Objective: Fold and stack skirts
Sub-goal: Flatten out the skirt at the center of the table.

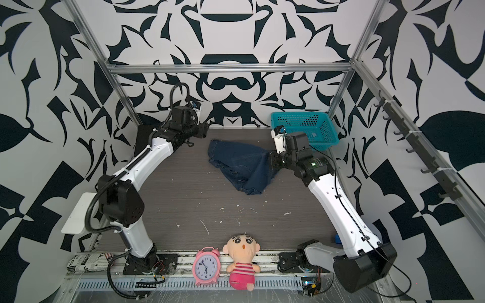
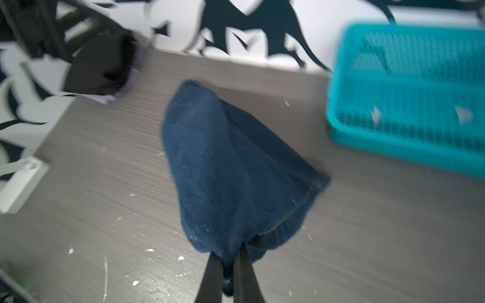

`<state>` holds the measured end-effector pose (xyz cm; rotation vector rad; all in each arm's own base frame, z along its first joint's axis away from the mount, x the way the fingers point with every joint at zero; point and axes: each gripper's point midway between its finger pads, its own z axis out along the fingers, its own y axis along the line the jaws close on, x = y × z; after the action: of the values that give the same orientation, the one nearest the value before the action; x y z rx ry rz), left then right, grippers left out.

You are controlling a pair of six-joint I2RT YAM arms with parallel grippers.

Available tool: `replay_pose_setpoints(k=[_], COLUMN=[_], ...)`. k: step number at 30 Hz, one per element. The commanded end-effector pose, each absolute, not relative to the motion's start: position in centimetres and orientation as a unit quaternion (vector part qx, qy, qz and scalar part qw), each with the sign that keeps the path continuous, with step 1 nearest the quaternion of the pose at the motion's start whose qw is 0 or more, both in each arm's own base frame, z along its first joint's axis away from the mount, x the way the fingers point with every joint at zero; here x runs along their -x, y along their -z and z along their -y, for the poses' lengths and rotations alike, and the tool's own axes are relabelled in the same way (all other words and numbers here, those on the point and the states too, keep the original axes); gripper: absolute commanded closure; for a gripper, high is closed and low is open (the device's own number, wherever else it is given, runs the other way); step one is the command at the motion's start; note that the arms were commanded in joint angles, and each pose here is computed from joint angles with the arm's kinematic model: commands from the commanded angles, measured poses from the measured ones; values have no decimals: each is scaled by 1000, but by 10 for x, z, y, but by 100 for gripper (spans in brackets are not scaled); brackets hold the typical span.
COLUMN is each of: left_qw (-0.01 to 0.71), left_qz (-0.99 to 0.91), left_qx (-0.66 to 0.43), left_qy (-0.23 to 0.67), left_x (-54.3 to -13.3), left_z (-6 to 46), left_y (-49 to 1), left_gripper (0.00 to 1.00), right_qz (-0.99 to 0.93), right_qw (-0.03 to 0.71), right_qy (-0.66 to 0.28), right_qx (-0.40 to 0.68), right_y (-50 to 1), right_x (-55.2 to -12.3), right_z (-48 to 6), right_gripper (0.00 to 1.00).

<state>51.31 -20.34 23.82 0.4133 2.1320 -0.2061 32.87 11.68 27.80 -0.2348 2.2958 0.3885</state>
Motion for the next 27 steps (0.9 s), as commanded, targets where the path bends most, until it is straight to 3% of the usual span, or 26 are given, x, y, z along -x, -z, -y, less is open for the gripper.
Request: replay_pose_setpoints(k=[1,6,14,19,21,22,27], left_qw=[429,358,319,287,288,290,305], left_qz=[-878,-912,-922,-936,-934,-930,-922], left_qx=[-183,-175,-154,-133,-132,-132,-124], left_qy=[112,103,158,151,168,182,205], left_x=[-509,-513,-536,-544,-546,-547,-556], left_z=[217,218,223,219,224,228,236], left_y=[-206,-152,-100,-65,-62,-63,-84], left_gripper=[22,19,16,0,1,8,96], right_qz=[-893,-899,-908,-908,-908,-908,-907], right_qw=[412,407,390,385,385,385,384], right_qy=[-167,-151,-155,-163,-166,-167,-173], right_qx=[76,50,-4,-8,-6,-6,-2], right_y=[-291,-287,-252,-245,-246,-246,-248], right_x=[-326,-337,-346,-346,-346,-347,-348], right_z=[-108,-95,-84,-86,-87,-87,-90], right_gripper=[100,100,100,100,100,100,100])
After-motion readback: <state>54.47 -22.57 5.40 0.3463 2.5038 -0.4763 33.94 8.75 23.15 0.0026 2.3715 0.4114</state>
